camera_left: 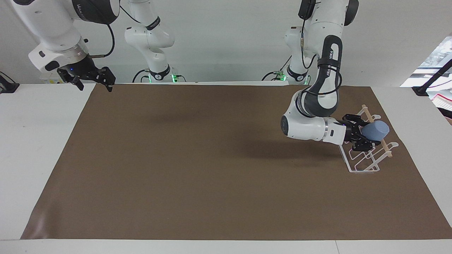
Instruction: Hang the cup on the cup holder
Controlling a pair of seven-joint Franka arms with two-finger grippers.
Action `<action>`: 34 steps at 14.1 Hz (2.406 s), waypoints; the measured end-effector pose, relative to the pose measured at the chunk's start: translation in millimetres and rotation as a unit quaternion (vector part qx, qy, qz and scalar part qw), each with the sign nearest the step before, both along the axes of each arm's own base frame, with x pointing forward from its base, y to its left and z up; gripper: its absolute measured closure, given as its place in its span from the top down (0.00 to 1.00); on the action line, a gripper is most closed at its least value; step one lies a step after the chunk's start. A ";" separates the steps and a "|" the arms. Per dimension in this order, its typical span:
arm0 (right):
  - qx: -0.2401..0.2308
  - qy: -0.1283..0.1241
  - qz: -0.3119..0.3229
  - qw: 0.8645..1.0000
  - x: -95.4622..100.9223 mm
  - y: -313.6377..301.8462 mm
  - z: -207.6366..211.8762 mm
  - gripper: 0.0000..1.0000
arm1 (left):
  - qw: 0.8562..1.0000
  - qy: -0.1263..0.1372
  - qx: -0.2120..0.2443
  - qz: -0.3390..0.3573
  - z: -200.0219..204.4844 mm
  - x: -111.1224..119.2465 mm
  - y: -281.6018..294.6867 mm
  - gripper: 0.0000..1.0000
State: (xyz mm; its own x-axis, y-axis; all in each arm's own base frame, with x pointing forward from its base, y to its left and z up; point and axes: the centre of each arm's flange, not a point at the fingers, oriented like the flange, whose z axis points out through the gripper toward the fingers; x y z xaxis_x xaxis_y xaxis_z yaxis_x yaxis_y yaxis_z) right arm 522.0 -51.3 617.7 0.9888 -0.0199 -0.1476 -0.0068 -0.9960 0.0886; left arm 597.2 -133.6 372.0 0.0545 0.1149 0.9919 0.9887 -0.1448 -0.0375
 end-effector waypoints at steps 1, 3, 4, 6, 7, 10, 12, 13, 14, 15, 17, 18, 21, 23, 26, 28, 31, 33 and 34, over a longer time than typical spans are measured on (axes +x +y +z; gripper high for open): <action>0.000 0.002 0.001 1.000 -0.3 1.1 -1.0 1.00 | 1.000 0.001 0.002 0.000 -1.9 0.5 2.3 0.79; 0.001 0.008 0.003 1.000 -1.0 3.6 -4.2 1.00 | 1.000 0.003 0.004 -0.001 -4.2 1.7 4.4 0.79; 0.001 0.009 0.003 1.000 -1.1 3.9 -5.5 1.00 | 1.000 0.003 0.003 -0.001 -4.5 2.2 5.1 0.79; 0.002 0.010 0.004 1.000 -1.2 3.8 -6.3 1.00 | 1.000 0.004 0.000 -0.005 -6.6 2.6 5.5 0.79; 0.011 0.010 0.005 1.000 -1.1 4.3 -6.4 1.00 | 1.000 0.007 0.000 -0.006 -9.2 1.9 5.9 0.79; 0.032 0.008 0.007 0.999 -1.3 4.7 -6.6 1.00 | 1.000 0.010 -0.001 -0.005 -13.2 3.0 13.6 0.79; 0.033 0.009 0.006 0.999 -1.6 2.6 -7.8 1.00 | 1.000 0.010 -0.003 -0.005 -13.6 4.3 17.0 0.79; 0.033 0.010 0.004 0.999 -1.9 -0.1 -8.4 1.00 | 1.000 0.011 -0.006 -0.008 -15.3 4.9 18.2 0.79; 0.034 0.010 0.002 0.999 -2.2 -2.6 -8.8 1.00 | 1.000 0.013 -0.008 -0.009 -17.2 5.0 19.5 0.79; 0.034 0.011 0.001 0.999 -2.4 -3.7 -8.9 1.00 | 1.000 0.014 -0.009 -0.010 -18.0 5.2 20.1 0.79; 0.034 0.010 0.001 0.999 -2.8 -3.6 -8.3 1.00 | 1.000 0.014 -0.013 -0.013 -18.7 5.7 19.1 0.81; 0.034 0.010 0.001 0.999 -2.8 -3.4 -8.1 1.00 | 1.000 0.014 -0.016 -0.016 -19.2 5.9 17.8 0.90; 0.034 0.010 0.004 0.999 -2.6 -0.5 -8.0 1.00 | 0.999 0.011 -0.032 -0.035 -19.3 10.1 10.9 1.00; 0.034 0.010 0.005 0.999 -2.5 0.7 -8.0 1.00 | 0.999 0.010 -0.036 -0.039 -17.8 10.8 7.5 1.00; 0.034 0.010 0.005 0.999 -2.5 0.8 -8.0 1.00 | 0.994 0.032 -0.100 -0.030 -10.3 14.2 -3.5 1.00; 0.034 0.010 0.005 0.999 -2.5 0.9 -8.0 1.00 | 0.980 0.079 -0.178 -0.047 28.8 18.4 -10.2 1.00; 0.034 0.010 0.005 0.999 -2.5 1.0 -8.0 1.00 | 0.945 0.168 -0.269 -0.081 122.1 0.9 14.8 1.00; 0.034 0.010 0.005 0.999 -2.5 1.0 -8.0 1.00 | 0.899 0.236 -0.346 -0.125 172.5 -17.8 40.3 1.00; 0.035 0.010 0.005 0.999 -2.5 1.0 -7.9 1.00 | 0.869 0.271 -0.383 -0.158 189.3 -25.2 48.6 1.00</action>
